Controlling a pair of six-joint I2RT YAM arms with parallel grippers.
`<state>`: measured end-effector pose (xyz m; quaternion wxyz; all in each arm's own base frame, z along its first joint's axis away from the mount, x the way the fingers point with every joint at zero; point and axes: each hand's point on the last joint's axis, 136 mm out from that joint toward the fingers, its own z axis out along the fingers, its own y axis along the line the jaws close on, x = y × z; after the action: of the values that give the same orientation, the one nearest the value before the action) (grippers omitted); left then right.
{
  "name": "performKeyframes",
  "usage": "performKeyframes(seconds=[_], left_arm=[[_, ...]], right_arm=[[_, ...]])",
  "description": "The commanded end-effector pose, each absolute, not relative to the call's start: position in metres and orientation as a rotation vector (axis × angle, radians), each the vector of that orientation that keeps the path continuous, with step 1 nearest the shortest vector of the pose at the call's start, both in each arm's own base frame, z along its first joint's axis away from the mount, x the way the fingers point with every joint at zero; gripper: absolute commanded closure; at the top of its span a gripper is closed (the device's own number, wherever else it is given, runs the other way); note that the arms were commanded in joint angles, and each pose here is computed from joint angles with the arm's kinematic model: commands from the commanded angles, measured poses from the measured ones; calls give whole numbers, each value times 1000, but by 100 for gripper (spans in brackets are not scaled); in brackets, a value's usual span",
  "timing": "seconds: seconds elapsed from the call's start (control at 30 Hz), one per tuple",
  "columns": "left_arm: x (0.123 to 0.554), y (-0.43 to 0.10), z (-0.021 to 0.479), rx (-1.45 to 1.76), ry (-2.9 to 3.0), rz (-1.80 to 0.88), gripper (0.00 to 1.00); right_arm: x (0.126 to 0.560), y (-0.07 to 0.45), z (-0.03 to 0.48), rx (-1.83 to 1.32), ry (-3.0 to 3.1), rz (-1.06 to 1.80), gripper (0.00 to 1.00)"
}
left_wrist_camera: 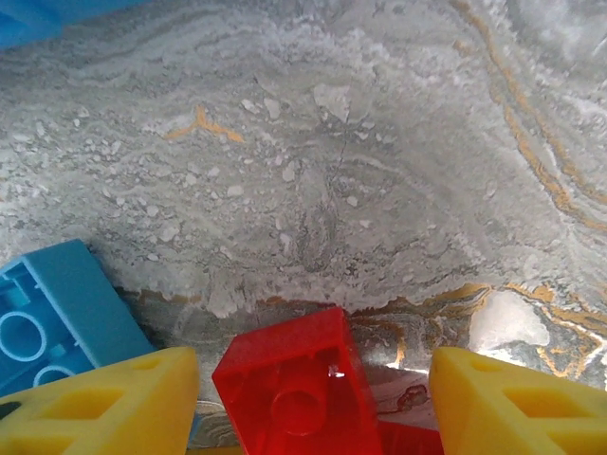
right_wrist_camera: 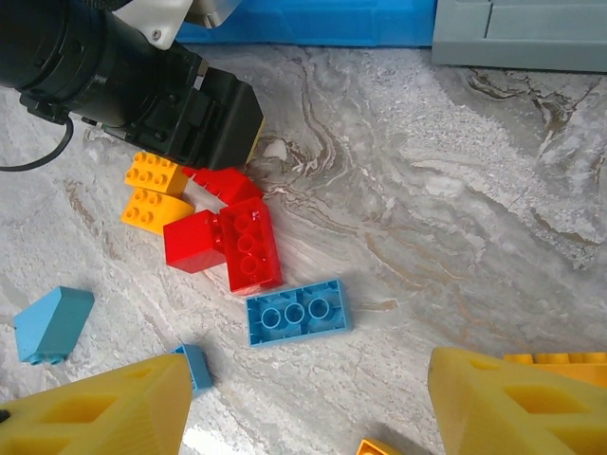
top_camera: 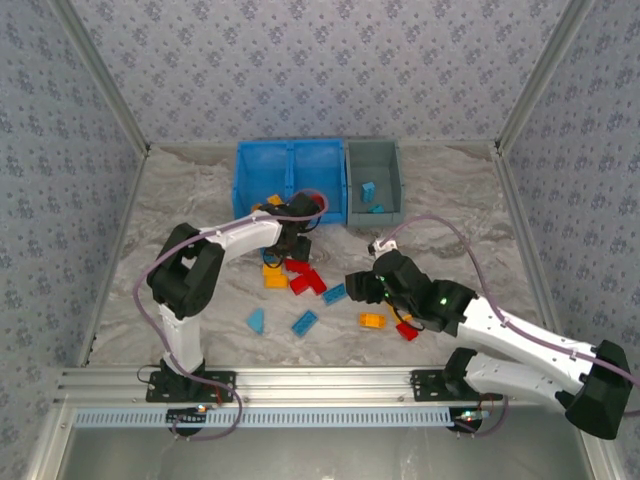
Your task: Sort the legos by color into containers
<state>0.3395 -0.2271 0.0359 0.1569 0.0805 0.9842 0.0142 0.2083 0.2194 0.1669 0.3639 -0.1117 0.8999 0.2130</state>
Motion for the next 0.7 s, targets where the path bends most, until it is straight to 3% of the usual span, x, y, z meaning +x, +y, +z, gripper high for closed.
performKeyframes(seconds=[0.0,0.27,0.53,0.67], left_arm=[[337,-226,35,170,2838,19,39],[339,-230,34,174,2834,2,59],[341,-237,44,200,2801,-3,64],[347,-258,86,241,2711,-52,65]], right_arm=[[208,229,179,-299,2296,601,31],[208,228,178,-295,2299,589,31],[210,224,186,-291,2279,574,32],[216,213,213,-287,2206,522,32]])
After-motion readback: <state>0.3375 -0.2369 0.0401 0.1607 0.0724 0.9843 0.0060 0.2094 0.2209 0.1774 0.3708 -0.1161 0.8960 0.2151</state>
